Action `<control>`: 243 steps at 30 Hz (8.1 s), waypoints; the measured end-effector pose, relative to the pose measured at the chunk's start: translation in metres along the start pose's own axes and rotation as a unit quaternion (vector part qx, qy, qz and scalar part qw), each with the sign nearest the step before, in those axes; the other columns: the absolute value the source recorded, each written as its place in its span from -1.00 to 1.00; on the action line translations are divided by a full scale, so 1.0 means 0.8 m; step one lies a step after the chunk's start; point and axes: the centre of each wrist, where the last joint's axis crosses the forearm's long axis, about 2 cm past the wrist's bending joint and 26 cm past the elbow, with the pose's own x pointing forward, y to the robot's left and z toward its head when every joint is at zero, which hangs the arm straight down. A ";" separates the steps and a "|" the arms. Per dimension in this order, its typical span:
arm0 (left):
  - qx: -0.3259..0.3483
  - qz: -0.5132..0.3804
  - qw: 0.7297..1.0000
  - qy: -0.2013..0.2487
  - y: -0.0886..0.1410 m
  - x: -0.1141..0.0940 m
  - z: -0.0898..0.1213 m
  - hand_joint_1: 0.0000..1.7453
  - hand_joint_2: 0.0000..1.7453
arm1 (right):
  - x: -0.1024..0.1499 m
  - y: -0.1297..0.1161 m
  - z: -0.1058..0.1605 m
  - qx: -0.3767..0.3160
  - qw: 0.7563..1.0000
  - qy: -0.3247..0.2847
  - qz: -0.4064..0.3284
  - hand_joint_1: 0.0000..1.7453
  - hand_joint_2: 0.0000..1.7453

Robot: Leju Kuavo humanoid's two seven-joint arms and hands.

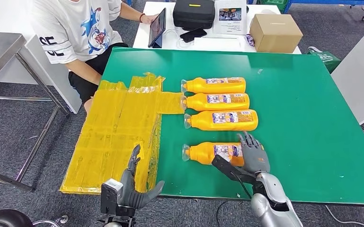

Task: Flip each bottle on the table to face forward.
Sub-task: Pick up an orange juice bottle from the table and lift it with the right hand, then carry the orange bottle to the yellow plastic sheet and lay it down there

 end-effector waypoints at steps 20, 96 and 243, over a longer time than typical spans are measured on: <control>-0.008 0.001 1.000 0.010 -0.001 -0.007 -0.002 -1.00 1.00 | -0.010 -0.013 -0.030 0.050 0.999 0.005 -0.008 -1.00 1.00; -0.025 0.126 0.991 -0.030 -0.016 0.021 -0.023 -1.00 1.00 | 0.085 -0.032 0.015 -0.429 0.833 -0.183 -0.297 1.00 1.00; -0.087 0.220 0.972 -0.009 -0.007 0.032 -0.020 1.00 1.00 | 0.226 0.152 0.048 0.011 0.899 -0.285 -0.332 -1.00 0.00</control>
